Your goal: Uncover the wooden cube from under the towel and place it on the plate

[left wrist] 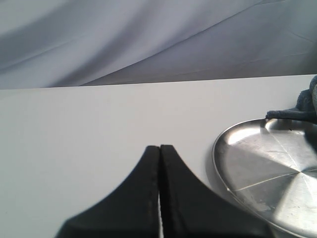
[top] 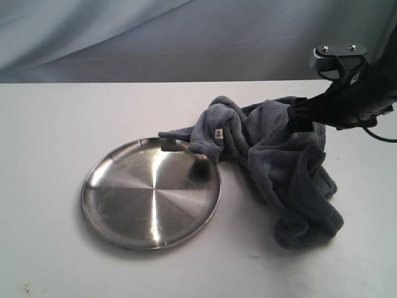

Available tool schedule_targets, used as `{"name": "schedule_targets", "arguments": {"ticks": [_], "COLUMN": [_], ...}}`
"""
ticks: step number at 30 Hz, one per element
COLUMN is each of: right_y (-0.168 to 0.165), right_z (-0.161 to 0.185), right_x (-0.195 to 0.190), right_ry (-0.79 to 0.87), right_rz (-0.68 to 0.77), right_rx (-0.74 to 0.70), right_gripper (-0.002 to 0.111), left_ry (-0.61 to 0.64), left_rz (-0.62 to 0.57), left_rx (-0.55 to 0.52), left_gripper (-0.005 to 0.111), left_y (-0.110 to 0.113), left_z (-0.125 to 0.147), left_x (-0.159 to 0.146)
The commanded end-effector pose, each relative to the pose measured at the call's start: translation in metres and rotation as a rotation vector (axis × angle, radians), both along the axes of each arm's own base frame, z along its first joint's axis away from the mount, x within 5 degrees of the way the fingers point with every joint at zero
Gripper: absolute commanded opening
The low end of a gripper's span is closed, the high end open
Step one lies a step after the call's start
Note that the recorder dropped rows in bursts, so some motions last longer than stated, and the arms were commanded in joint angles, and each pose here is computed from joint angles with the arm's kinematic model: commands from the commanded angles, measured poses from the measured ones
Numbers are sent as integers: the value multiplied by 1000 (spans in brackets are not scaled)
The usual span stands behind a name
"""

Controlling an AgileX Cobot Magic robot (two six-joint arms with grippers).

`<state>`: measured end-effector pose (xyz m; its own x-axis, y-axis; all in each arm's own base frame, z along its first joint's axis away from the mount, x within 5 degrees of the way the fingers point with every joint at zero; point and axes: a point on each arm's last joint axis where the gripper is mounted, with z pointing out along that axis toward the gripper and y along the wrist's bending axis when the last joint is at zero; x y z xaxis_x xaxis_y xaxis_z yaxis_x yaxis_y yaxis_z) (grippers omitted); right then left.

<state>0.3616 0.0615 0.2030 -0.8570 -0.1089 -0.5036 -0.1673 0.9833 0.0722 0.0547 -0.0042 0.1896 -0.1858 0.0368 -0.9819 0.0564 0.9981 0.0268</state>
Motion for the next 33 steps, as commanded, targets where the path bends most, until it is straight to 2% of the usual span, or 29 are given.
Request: {"name": "schedule_targets", "arguments": {"ticks": [1, 4, 7, 21, 28, 33], "right_y": [-1, 0, 2, 2, 2, 13], "right_z": [-10, -17, -20, -7, 25, 42], "right_x": [6, 7, 7, 5, -4, -9], "right_ry": [4, 25, 35, 4, -95, -146], "right_rz": [-8, -17, -25, -23, 40, 96], "right_rx": [-3, 8, 22, 34, 13, 108], "right_gripper": [82, 77, 66, 1, 0, 0], "left_ry": [-11, -11, -11, -11, -11, -11], "left_rz": [-2, -2, -2, -2, -2, -2], "left_rx": [-4, -4, -4, -4, -4, -4], "left_gripper": [0, 0, 0, 0, 0, 0], "left_y": [0, 0, 0, 0, 0, 0], "left_z": [0, 0, 0, 0, 0, 0], "left_x": [0, 0, 0, 0, 0, 0]}}
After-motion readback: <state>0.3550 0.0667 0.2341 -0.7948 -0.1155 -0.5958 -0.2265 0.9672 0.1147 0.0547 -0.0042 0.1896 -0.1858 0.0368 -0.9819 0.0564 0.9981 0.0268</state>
